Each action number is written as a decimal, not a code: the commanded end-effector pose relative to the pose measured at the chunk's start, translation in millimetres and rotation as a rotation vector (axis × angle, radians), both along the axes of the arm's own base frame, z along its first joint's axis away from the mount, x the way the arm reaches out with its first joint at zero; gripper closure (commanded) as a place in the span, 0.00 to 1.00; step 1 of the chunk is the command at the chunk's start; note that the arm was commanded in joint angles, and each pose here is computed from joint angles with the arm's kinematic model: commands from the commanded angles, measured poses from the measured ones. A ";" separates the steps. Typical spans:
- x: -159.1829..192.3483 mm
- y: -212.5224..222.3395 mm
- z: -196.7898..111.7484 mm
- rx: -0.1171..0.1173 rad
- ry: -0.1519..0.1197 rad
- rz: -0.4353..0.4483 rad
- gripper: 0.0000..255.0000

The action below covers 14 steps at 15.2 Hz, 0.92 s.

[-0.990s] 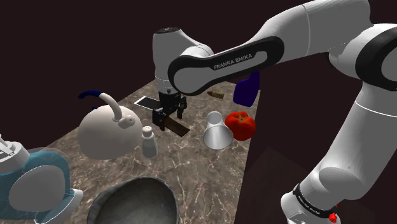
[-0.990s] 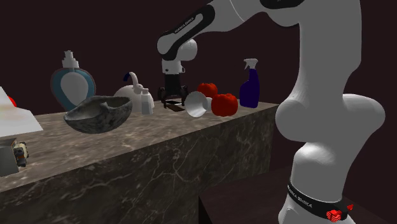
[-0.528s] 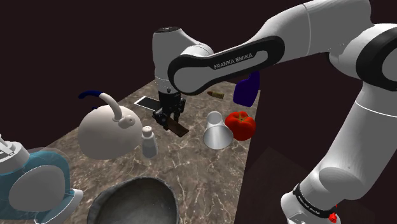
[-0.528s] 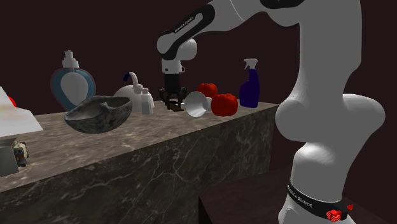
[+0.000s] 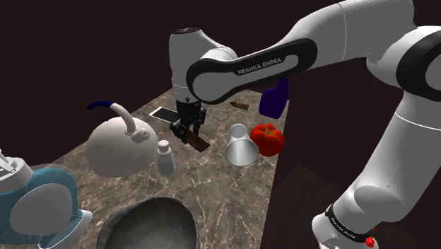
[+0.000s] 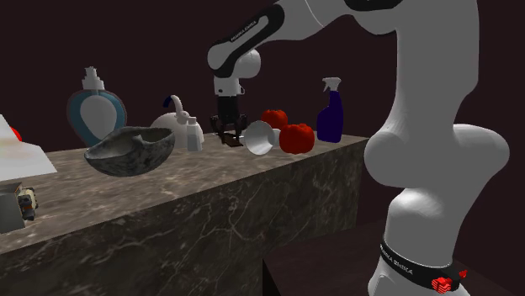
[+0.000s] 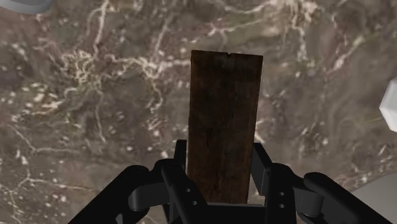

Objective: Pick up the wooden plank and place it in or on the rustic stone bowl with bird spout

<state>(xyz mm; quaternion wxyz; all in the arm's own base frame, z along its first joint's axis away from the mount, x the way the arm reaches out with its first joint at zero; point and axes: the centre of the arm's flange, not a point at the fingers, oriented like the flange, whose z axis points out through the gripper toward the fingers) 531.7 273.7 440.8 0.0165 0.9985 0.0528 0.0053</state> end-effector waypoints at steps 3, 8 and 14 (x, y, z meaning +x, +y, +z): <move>0.5 -0.6 19.8 -0.001 0.001 -0.001 1.00; 0.5 -0.6 46.2 -0.001 0.001 -0.001 1.00; 0.5 -0.6 77.9 -0.001 0.001 -0.001 1.00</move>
